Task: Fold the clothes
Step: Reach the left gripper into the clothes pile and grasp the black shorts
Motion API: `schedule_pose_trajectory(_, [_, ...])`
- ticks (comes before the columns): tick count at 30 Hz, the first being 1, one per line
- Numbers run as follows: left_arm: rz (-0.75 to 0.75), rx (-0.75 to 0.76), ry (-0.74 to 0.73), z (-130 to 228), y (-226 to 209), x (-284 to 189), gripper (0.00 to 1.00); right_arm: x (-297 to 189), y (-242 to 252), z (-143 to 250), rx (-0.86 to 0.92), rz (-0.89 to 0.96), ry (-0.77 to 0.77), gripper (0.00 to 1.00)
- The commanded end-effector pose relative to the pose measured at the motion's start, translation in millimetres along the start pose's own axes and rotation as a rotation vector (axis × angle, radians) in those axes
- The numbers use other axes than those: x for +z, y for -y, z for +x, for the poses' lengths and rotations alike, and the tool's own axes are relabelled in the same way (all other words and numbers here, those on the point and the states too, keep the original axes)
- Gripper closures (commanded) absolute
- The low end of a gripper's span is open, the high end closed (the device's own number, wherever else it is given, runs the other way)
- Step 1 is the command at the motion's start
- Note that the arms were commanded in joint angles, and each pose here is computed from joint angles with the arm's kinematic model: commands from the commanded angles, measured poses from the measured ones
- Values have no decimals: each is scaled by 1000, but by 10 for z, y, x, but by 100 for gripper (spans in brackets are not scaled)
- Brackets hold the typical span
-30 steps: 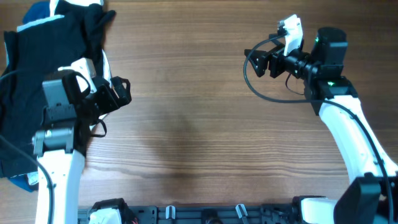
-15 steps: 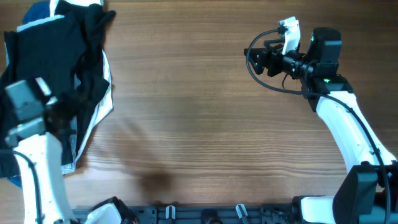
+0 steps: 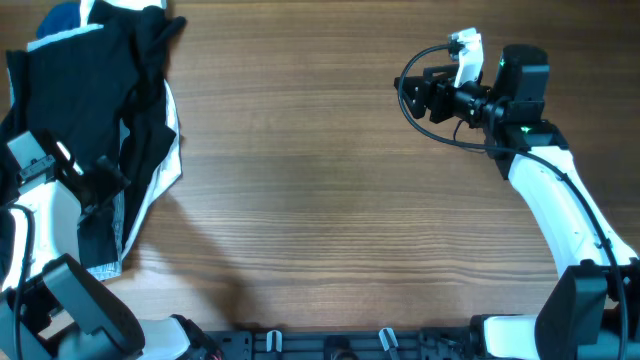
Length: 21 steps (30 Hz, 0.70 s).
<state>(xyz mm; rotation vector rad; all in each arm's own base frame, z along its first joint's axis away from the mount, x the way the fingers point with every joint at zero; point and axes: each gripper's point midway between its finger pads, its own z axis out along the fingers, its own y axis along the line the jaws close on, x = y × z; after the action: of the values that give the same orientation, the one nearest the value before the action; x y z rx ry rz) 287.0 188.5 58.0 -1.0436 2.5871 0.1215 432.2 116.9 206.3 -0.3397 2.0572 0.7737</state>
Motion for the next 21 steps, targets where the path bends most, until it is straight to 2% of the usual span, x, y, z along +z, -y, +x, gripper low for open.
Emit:
schedule_pose_trajectory(1, [126, 14, -17, 6, 214, -77, 27, 3, 67, -66, 28, 32, 12, 21])
schedule_pose_trajectory(2, [153, 12, -42, 64, 256, -84, 41, 3, 67, -66, 27, 32, 12, 23])
schedule_pose_trajectory(3, [157, 8, -61, 109, 262, -88, 66, 3, 67, -66, 28, 32, 12, 25])
schedule_pose_trajectory(6, [154, 6, -86, 170, 253, -92, 96, 3, 68, -68, 27, 32, 13, 28])
schedule_pose_trajectory(9, [177, -1, -85, 166, 291, -162, 96, 3, 67, -77, 24, 32, 16, 33])
schedule_pose_trajectory(13, [320, -6, -27, 36, 529, -500, 96, 3, 65, -100, 21, 31, 25, 39])
schedule_pose_trajectory(15, [336, -36, 8, 2, 550, -656, 96, 3, 64, -108, 27, 30, 28, 41])
schedule_pose_trajectory(21, [362, 33, 5, 119, 760, -793, 96, 3, 64, -103, 40, 30, 27, 43])
